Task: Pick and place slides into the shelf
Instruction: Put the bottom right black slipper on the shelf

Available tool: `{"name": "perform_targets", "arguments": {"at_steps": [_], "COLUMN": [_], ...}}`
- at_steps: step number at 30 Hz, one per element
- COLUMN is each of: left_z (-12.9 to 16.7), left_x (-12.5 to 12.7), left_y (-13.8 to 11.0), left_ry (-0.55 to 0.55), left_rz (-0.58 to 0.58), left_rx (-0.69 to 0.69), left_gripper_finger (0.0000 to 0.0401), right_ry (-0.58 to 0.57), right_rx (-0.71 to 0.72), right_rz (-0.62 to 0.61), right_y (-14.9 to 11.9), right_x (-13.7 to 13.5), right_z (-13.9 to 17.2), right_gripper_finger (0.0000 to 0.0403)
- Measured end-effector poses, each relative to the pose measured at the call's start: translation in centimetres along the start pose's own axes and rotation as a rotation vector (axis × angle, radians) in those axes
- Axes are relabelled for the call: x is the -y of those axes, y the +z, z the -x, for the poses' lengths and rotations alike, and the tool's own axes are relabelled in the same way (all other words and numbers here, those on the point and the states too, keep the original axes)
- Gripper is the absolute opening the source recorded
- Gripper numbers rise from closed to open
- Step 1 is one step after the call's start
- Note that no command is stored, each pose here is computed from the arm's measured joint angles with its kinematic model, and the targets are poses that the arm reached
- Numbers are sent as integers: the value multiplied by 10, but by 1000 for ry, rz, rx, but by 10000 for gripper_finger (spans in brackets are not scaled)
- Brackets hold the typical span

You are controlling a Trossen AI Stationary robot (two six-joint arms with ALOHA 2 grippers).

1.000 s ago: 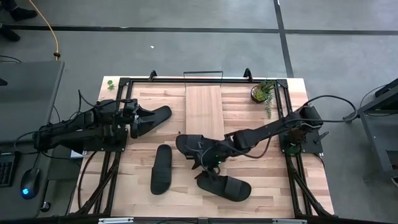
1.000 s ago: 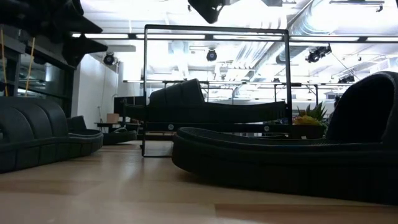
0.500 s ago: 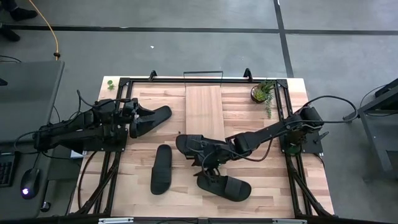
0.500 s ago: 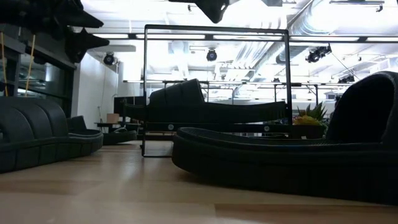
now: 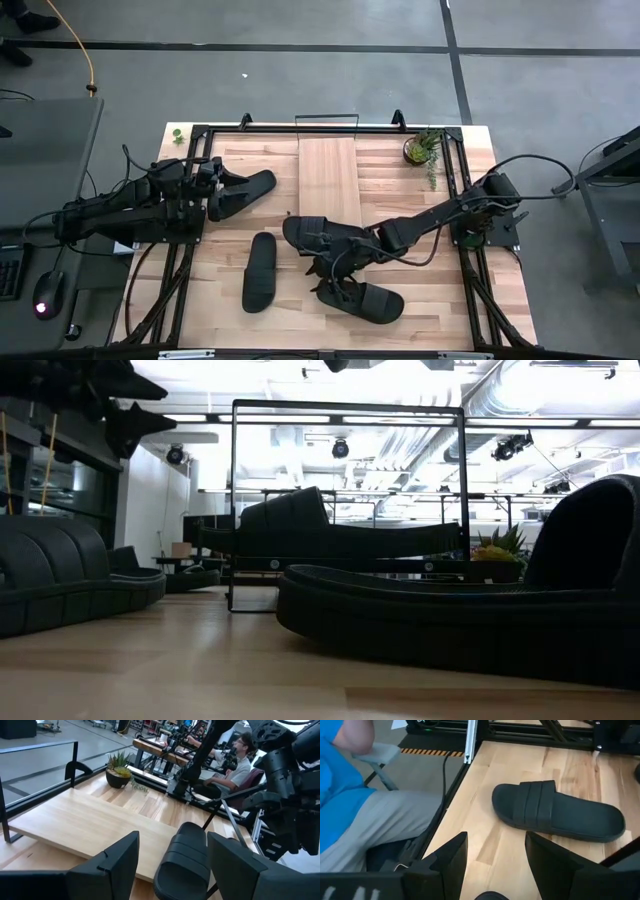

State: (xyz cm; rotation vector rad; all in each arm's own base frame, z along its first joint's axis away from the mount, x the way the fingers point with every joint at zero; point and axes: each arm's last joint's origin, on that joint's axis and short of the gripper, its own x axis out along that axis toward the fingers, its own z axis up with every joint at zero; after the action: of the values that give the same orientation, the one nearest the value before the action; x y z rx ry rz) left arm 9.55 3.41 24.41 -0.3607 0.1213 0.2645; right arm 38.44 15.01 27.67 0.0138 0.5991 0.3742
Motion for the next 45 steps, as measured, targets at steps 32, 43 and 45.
{"name": "perform_targets", "arguments": {"at_steps": [32, 43, 45], "left_z": [0, 0, 0], "left_x": [0, 0, 0], "left_y": [-1, -1, -1], "left_ry": [-1, -1, -1], "left_rz": [5, 6, 6], "left_rx": [-14, -14, -15], "left_gripper_finger": [216, 216, 216], "right_ry": [71, 169, 184], "right_rx": [-381, -633, -619], "right_rz": [-324, -461, -425], "right_y": [-40, -56, -55], "right_x": [-35, -29, -24], "right_z": [-2, 8, 8], "right_gripper_finger": [190, 190, 190]}}
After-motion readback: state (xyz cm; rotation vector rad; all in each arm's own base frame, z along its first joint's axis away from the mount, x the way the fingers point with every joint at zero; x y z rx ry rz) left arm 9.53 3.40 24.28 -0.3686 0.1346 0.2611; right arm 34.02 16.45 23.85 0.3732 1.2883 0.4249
